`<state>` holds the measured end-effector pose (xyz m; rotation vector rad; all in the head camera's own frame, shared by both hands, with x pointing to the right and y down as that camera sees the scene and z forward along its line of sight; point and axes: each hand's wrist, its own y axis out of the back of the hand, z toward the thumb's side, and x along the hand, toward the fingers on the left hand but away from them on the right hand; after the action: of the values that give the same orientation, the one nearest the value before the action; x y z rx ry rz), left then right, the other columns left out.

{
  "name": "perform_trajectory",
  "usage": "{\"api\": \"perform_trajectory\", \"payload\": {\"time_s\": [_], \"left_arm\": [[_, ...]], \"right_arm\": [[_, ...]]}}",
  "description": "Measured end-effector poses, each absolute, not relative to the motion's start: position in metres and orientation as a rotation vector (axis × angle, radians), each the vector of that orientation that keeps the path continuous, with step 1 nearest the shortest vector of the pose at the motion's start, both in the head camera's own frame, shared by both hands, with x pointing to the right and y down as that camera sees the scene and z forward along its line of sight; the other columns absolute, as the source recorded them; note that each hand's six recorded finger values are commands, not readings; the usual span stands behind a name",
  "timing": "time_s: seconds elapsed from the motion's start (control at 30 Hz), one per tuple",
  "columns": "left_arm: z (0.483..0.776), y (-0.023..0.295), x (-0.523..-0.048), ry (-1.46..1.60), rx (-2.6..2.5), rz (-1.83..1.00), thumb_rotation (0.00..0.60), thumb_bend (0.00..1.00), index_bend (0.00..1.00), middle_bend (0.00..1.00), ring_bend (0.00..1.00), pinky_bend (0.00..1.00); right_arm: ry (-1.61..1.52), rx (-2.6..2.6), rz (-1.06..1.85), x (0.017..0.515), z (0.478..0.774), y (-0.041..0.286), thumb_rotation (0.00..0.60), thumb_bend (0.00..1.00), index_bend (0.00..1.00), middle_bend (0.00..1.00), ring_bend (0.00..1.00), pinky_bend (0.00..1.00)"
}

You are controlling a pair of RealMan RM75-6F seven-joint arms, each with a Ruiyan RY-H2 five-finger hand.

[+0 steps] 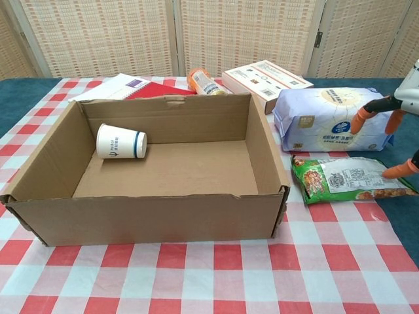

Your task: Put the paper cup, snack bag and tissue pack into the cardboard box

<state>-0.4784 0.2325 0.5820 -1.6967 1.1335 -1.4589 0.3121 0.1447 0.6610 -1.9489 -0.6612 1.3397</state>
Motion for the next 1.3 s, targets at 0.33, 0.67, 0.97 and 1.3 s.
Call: {"api": "perform_trajectory", "payload": {"time_s": [0.33,0.67,0.97,1.3], "left_arm": [[0.582,0.233,-0.477,1.131,-1.700,-1.457,0.600,0.30,0.05,0.04,0.00,0.27],[0.583,0.233,-0.478,1.132,-1.700,-1.461,0.600,0.30,0.05,0.04,0.00,0.27],[0.584,0.232,-0.480,1.137,-1.703,-1.467,0.600,0.30,0.05,0.04,0.00,0.27],[0.582,0.231,-0.483,1.151,-1.701,-1.465,0.600,0.30,0.05,0.04,0.00,0.27]], "right_arm": [[-0.619,-1.965,1.387,0.321,0.675,0.159,0.600,0.00,0.27,0.24,0.14,0.27],[-0.617,-1.984,1.395,0.317,0.694,0.158,0.600,0.00,0.29,0.24,0.14,0.27],[-0.615,-1.983,1.400,0.311,0.710,0.154,0.600,0.00,0.32,0.24,0.15,0.29],[-0.607,-1.974,1.418,0.308,0.727,0.156,0.600,0.03,0.45,0.28,0.24,0.38]]}}
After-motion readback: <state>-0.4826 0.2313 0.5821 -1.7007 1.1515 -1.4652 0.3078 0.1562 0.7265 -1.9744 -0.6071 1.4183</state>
